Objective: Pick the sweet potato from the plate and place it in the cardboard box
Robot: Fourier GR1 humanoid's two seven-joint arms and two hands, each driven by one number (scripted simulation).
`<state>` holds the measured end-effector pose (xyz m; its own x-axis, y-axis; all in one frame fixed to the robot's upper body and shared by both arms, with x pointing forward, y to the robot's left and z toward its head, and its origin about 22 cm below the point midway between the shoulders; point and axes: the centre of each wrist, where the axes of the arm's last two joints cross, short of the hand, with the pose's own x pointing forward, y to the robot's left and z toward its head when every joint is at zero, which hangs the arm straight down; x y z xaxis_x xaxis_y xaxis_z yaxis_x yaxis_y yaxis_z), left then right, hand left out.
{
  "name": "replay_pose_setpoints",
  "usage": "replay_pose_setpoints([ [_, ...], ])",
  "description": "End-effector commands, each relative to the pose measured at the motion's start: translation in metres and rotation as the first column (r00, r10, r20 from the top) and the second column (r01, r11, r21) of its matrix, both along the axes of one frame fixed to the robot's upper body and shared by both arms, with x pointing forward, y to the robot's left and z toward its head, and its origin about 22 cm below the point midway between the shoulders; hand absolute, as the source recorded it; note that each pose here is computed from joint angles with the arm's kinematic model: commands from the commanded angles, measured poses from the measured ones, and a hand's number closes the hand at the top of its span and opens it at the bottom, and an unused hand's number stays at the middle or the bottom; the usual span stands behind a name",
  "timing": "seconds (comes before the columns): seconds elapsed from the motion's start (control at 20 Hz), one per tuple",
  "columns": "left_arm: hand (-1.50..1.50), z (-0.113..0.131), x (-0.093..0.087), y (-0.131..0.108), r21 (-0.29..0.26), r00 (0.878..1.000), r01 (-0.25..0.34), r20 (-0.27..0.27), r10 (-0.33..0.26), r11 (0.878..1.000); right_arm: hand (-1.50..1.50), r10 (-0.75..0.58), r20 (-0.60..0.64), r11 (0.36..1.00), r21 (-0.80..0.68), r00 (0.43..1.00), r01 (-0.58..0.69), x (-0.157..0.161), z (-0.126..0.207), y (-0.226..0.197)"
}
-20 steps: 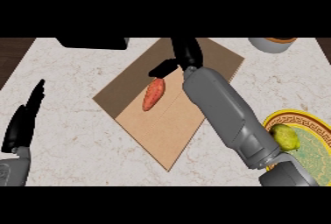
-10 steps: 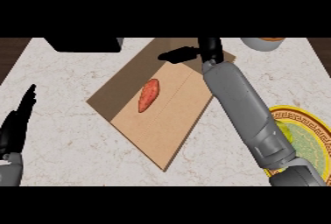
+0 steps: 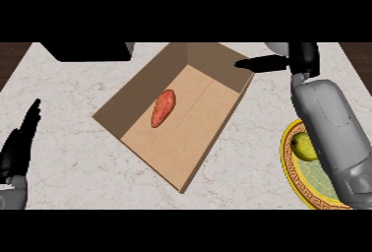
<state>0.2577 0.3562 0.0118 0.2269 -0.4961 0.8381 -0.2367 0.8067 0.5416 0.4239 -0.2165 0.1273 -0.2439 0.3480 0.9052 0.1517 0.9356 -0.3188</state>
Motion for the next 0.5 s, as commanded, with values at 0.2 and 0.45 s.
replay_pose_setpoints([
  [0.2, 0.0, -0.004, -0.008, 0.003, 0.0, 1.0, -0.009, 0.006, 0.009, 1.0, -1.5, -0.003, -0.013, 0.999, -0.049, 1.0, 0.002, -0.049, 0.007, -0.098],
  [0.45, 0.0, 0.007, 0.013, 0.004, -0.015, 1.0, 0.012, -0.007, -0.013, 1.0, -1.5, 0.037, -0.064, 0.993, -0.105, 0.997, -0.044, -0.074, -0.007, -0.17],
])
